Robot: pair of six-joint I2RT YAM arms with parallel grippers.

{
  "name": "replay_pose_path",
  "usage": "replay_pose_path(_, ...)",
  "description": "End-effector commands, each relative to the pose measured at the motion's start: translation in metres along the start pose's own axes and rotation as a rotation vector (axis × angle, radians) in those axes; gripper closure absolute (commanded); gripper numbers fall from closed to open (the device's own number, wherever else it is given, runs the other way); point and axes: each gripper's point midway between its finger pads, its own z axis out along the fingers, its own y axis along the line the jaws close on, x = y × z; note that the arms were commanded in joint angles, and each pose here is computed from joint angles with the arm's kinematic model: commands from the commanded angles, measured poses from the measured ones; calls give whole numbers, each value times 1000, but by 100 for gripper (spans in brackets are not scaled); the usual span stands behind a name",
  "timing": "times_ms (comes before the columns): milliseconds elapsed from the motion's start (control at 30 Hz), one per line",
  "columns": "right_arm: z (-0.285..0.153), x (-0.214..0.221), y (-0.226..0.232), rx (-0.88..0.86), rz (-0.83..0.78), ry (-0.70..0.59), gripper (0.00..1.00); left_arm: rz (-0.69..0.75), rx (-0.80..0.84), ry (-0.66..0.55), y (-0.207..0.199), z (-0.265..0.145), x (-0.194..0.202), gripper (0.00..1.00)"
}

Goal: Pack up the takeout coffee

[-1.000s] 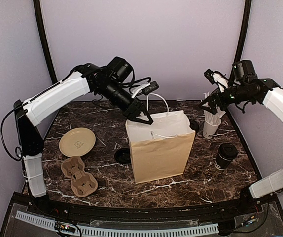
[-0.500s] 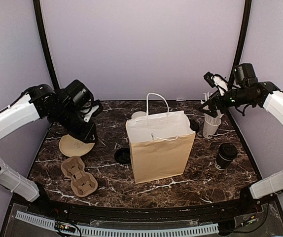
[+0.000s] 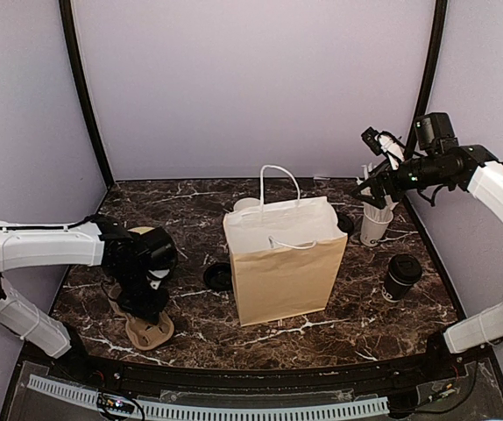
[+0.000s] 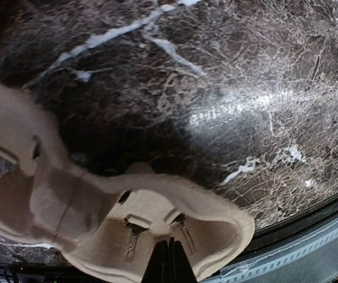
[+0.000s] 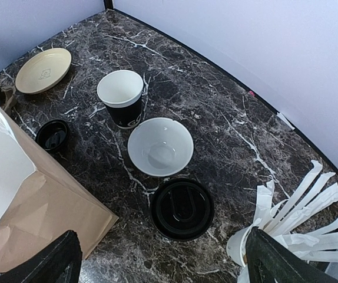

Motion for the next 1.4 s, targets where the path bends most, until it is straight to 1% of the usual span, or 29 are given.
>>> replay_pose_path(0,-8,-12,-3,18,-22,-46,2,84,96,25,-29,18,-5,100)
replay_pose_path(167,-7,-7,-5,34,-20,-31,2,183,185,-13,-60,27,-29,100)
replay_pose_path(267,-7,-5,-6,40,-19,-27,2,206,171,-38,-66,31,-45,100)
replay_pose_path(333,-7,-3,-6,42,-18,-23,2,218,152,-76,-69,25,-59,100)
replay_pose_path(500,-7,-1,-5,44,-14,-20,2,205,31,-117,-54,23,-79,100)
replay_pose_path(633,-6,2,-4,39,-10,-18,2,142,-11,-152,-35,16,-92,100)
replay_pose_path(667,-5,2,-3,38,-9,-19,2,127,-30,-178,-28,12,-96,100)
replay_pose_path(767,-3,4,-2,29,-6,-18,2,95,-12,-235,-17,3,-114,100)
replay_pose_path(833,-2,5,-2,23,-4,-16,2,109,6,-257,-17,0,-124,100)
replay_pose_path(933,-3,6,0,21,-4,-17,2,128,-1,-261,-16,-3,-133,100)
replay_pose_path(1133,-4,13,2,25,-3,-17,2,60,-50,-294,7,-11,-152,100)
replay_pose_path(1267,-6,15,3,32,-6,-18,2,56,-64,-302,12,-19,-154,100)
replay_pose_path(1333,-7,15,3,34,-8,-19,2,64,-47,-309,10,-30,-150,94)
replay_pose_path(1367,-7,15,4,32,-9,-19,2,72,-27,-292,8,-31,-143,85)
